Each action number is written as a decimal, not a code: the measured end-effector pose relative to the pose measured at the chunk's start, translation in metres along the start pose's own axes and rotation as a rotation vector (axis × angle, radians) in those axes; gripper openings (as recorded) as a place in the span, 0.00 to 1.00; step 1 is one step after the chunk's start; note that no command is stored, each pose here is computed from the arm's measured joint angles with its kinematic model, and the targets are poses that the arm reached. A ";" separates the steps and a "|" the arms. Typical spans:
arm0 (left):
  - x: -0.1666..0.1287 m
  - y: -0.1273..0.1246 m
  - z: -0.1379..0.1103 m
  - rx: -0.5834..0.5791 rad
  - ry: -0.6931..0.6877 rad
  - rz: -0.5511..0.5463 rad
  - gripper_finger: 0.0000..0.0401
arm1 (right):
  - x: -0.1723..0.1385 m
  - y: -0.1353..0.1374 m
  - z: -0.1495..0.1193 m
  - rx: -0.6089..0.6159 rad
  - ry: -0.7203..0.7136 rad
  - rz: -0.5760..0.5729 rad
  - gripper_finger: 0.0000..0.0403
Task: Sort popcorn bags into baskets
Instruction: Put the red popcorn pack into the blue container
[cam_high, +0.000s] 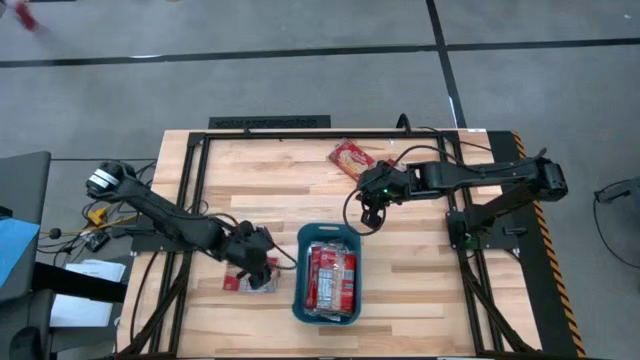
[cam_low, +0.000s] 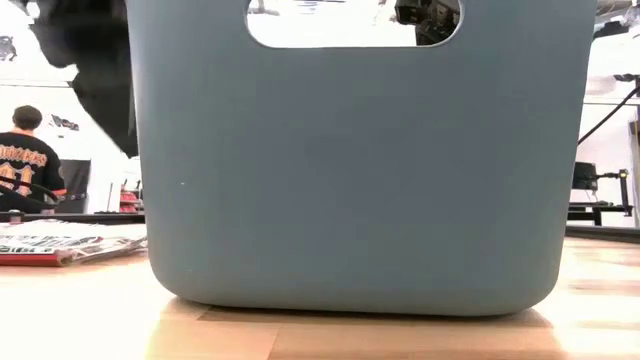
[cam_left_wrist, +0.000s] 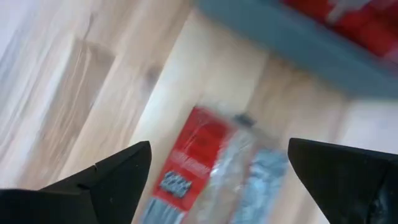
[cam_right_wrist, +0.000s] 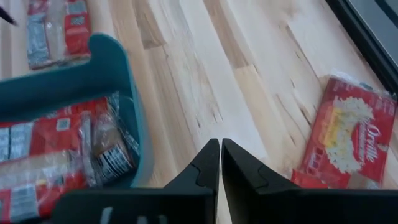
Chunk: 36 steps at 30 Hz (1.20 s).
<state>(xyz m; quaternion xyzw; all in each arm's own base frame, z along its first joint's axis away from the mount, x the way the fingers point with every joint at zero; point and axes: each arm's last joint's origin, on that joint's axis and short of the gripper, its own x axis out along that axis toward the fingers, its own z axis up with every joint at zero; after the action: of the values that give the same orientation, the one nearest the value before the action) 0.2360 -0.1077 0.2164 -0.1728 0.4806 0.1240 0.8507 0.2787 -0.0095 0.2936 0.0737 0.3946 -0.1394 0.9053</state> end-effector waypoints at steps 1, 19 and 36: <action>0.005 -0.001 -0.003 0.015 0.026 0.024 0.90 | 0.002 0.002 0.001 -0.004 -0.006 0.006 0.11; 0.056 -0.015 -0.063 0.227 0.279 0.272 0.88 | 0.066 0.035 -0.011 -0.127 0.094 0.028 0.11; 0.095 0.071 0.013 0.318 0.214 0.479 0.65 | 0.049 0.007 0.002 -0.064 0.026 -0.009 0.10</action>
<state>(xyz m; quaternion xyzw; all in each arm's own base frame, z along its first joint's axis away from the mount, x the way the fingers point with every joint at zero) 0.2674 -0.0331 0.1284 0.0686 0.6078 0.2255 0.7583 0.3143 -0.0124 0.2597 0.0446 0.4108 -0.1296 0.9014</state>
